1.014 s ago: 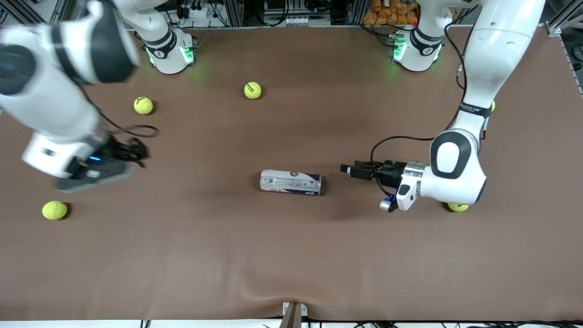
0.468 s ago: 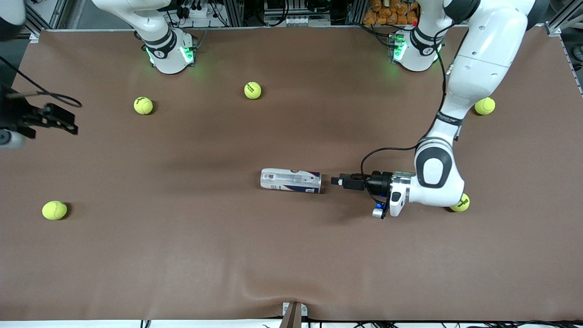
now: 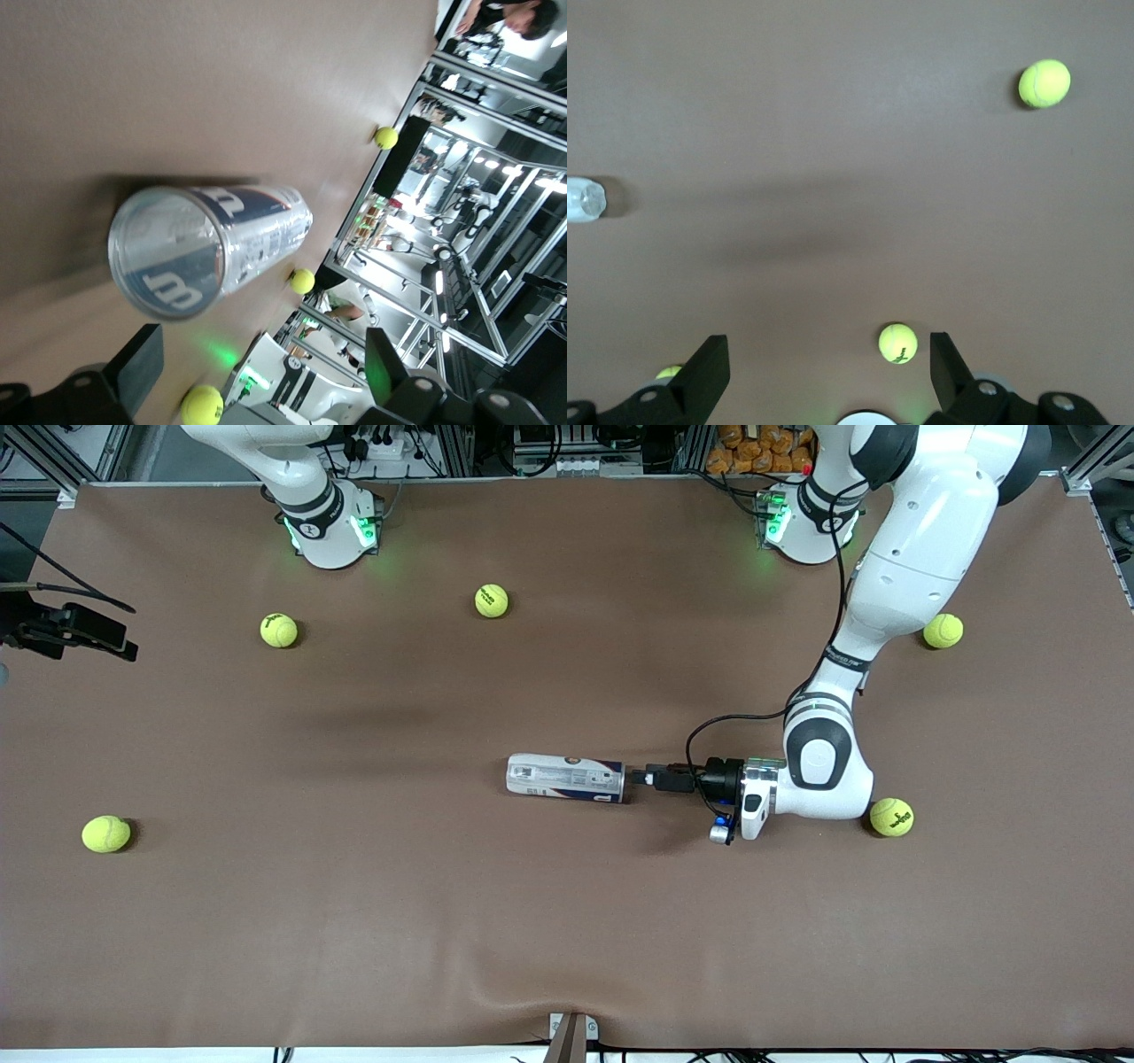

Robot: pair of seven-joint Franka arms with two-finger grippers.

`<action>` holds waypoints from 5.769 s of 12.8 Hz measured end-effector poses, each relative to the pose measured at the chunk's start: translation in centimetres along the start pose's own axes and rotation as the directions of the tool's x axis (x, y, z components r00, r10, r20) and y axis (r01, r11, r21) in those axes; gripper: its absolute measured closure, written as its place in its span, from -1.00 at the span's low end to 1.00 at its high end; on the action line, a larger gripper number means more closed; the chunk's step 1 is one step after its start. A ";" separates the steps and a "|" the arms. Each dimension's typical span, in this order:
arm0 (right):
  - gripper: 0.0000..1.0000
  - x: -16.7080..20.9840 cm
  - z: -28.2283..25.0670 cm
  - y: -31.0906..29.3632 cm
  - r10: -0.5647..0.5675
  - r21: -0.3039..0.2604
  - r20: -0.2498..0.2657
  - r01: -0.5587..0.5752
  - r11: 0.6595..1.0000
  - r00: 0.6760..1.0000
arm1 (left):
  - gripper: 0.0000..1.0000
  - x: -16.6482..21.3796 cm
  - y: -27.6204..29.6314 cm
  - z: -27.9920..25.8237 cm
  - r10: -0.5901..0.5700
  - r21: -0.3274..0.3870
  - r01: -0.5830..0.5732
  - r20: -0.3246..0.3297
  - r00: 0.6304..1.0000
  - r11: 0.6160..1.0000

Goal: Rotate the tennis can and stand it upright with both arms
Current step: 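Close the left gripper around the can's open end, then lift the can with the left gripper and rotate it toward vertical, then set the can upright on its base with the left gripper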

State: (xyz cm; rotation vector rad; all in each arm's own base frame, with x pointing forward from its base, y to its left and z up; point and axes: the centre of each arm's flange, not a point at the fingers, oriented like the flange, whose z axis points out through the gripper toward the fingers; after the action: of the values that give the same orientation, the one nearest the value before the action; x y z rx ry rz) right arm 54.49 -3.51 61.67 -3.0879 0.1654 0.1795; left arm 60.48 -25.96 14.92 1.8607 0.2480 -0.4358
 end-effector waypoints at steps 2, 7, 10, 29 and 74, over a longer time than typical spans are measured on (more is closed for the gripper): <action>-1.00 -0.1 0.0 -0.5 0.016 0.000 0.003 -0.016 1.000 1.000 | -0.87 0.2 -0.6 0.6 0.014 -0.012 -0.015 -0.016 1.000 1.000; -1.00 -1.3 -1.7 -1.1 -0.011 0.001 -0.030 0.011 1.000 0.999 | -0.57 0.2 -1.3 1.6 0.025 -0.003 -0.025 -0.023 0.999 1.000; -1.00 -1.4 -2.3 -0.5 -0.068 -0.015 -0.047 0.067 0.998 0.997 | -0.55 0.3 -1.7 2.0 0.024 -0.019 -0.025 -0.037 0.999 1.000; -1.00 -0.9 -1.4 -0.5 -0.079 -0.018 -0.024 0.078 0.997 0.997 | 0.95 0.7 -0.8 6.1 0.065 -0.088 -0.069 -0.049 0.997 0.994; -1.00 -0.4 -0.4 -1.2 -0.092 -0.019 -0.005 0.092 0.996 0.996 | 0.95 -14.0 25.7 15.0 0.033 0.615 0.344 -0.516 0.856 0.710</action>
State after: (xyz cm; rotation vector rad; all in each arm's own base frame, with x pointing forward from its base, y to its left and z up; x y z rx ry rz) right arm 54.25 -2.31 62.20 -3.1062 0.0223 0.1696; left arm 54.86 -47.87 38.78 2.7118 0.6801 -0.1502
